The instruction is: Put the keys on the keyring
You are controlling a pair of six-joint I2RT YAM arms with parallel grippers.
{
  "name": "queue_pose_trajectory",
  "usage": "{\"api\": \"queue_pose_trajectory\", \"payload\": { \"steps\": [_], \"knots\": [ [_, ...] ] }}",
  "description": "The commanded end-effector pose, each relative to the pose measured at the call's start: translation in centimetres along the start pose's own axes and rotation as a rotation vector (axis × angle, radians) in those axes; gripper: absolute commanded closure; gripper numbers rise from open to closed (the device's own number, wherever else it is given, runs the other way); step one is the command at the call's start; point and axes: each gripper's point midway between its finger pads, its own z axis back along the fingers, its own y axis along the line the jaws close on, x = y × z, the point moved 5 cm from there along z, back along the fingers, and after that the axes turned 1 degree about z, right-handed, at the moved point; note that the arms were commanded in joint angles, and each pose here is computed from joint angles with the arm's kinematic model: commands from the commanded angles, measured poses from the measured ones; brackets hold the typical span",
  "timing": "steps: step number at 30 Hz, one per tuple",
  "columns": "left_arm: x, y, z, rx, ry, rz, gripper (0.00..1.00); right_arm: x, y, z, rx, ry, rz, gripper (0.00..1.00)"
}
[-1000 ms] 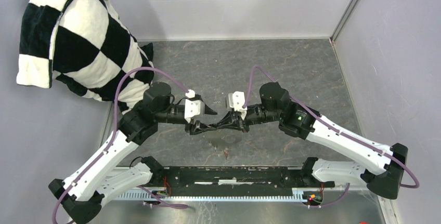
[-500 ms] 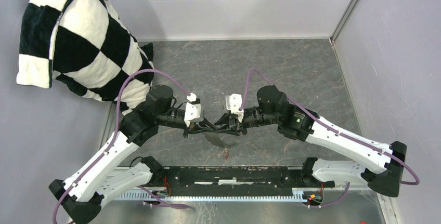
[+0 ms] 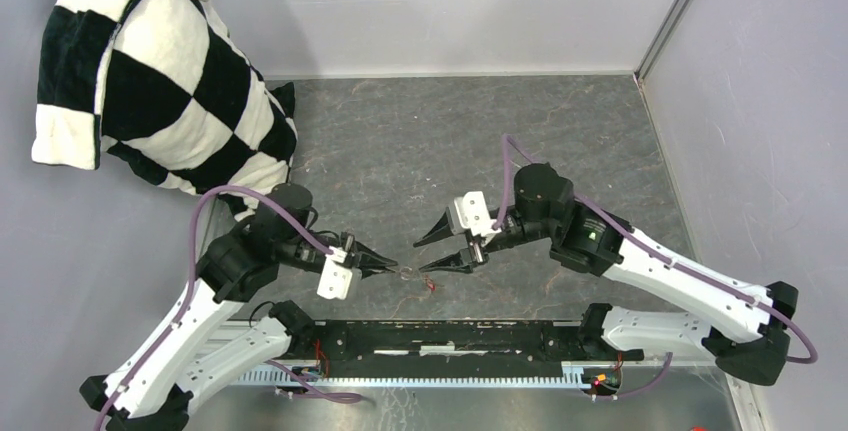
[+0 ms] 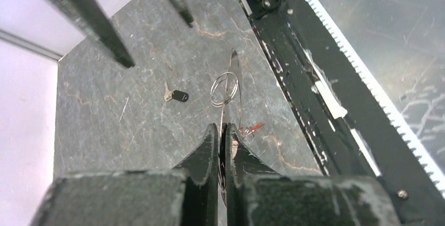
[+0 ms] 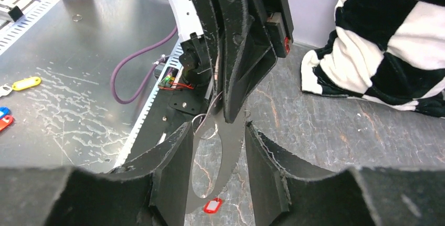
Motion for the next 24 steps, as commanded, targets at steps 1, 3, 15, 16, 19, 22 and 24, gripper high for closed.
{"api": "queue_pose_trajectory", "payload": {
  "steps": [1, 3, 15, 16, 19, 22, 24],
  "knots": [
    [1.0, -0.4, 0.3, -0.087, -0.035, -0.24, 0.98, 1.3, -0.5, -0.6, 0.033, -0.016, 0.049, 0.54],
    [1.2, -0.4, 0.6, -0.077, -0.031, -0.309, 0.98, 0.4, -1.0, -0.8, 0.012, 0.025, 0.04, 0.54],
    [0.6, 0.2, 1.3, -0.037, 0.053, -0.746, 0.98, -2.8, -0.5, -2.5, 0.079, 0.087, -0.124, 0.53],
    [0.6, 0.3, 1.3, -0.037, 0.056, -0.753, 0.98, -2.9, -0.5, -2.4, 0.067, 0.087, -0.119, 0.53],
    [0.6, 0.3, 1.3, -0.038, 0.056, -0.771, 0.98, -2.7, -0.5, -2.1, 0.029, 0.055, -0.106, 0.54],
    [0.9, 0.4, 1.3, -0.037, 0.046, -0.754, 0.98, -2.7, -1.2, -2.2, -0.005, 0.068, -0.081, 0.58],
    [1.6, 0.8, 1.3, -0.024, 0.024, -0.716, 0.98, -2.9, -1.7, -1.6, -0.045, 0.085, 0.0, 0.6]
  ]
}}
